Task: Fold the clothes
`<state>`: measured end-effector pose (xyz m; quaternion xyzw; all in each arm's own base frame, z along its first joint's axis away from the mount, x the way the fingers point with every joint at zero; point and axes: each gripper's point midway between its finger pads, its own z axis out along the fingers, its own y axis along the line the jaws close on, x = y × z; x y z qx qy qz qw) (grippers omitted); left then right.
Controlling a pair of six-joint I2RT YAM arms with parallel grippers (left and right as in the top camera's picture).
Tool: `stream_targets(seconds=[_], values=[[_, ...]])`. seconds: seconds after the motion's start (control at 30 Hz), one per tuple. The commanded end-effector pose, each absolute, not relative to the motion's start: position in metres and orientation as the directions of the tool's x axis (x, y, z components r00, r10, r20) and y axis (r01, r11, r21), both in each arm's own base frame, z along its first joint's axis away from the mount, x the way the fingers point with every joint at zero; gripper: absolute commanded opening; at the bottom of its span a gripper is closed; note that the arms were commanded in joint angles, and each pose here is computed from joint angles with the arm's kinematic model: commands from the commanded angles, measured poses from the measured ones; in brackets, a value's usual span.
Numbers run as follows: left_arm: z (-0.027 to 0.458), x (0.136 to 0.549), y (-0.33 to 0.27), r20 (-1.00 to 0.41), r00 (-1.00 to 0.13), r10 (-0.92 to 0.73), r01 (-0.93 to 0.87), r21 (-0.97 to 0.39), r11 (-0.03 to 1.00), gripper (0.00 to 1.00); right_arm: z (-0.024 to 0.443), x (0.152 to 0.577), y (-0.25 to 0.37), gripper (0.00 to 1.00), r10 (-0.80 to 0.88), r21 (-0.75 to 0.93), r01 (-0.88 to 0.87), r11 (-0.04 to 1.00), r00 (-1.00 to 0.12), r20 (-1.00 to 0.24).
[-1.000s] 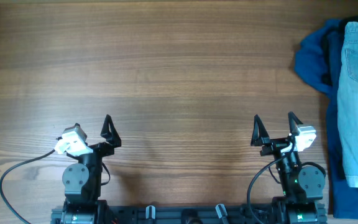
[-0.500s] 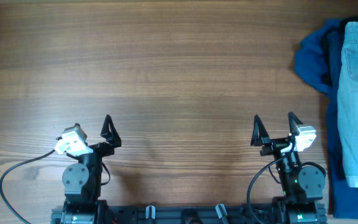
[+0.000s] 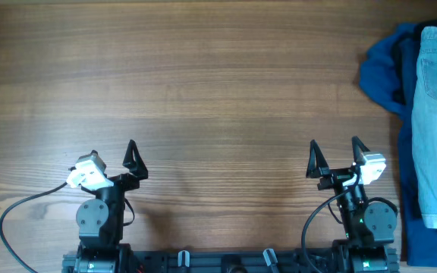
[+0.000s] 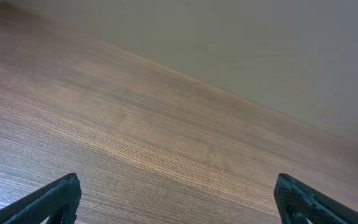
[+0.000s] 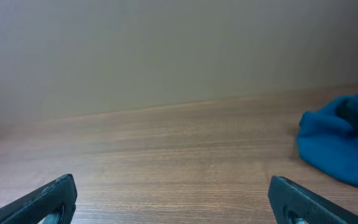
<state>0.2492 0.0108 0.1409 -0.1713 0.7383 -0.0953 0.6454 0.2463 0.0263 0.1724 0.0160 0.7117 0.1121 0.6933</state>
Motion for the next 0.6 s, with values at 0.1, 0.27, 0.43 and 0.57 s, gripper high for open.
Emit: stream_targets(seconds=[0.1,0.27,0.43,0.57], values=[[0.1387,0.2493,0.0084,-0.917,-0.116,-0.381,-0.121,-0.367,0.922,1.0,0.1711,0.2465,0.0272,1.0,0.182,0.186,-0.138,0.973,-0.043,-0.982],[0.1387,0.2493,0.0084,-0.917,-0.116,-0.381,-0.121,-0.367,0.922,1.0,0.1711,0.2465,0.0272,1.0,0.183,0.187,-0.138,0.973,-0.043,-0.982],[0.1387,0.2493,0.0084,-0.917,-0.116,-0.381,-0.121,-0.367,0.922,1.0,0.1711,0.2465,0.0272,1.0,0.182,0.187,-0.138,0.973,-0.043,-0.982],[0.1387,0.2493,0.0084,-0.917,-0.116,-0.381,-0.121,-0.367,0.922,1.0,0.1709,0.2472,0.0221,1.0,0.181,0.184,-0.109,0.977,-0.039,-0.983]])
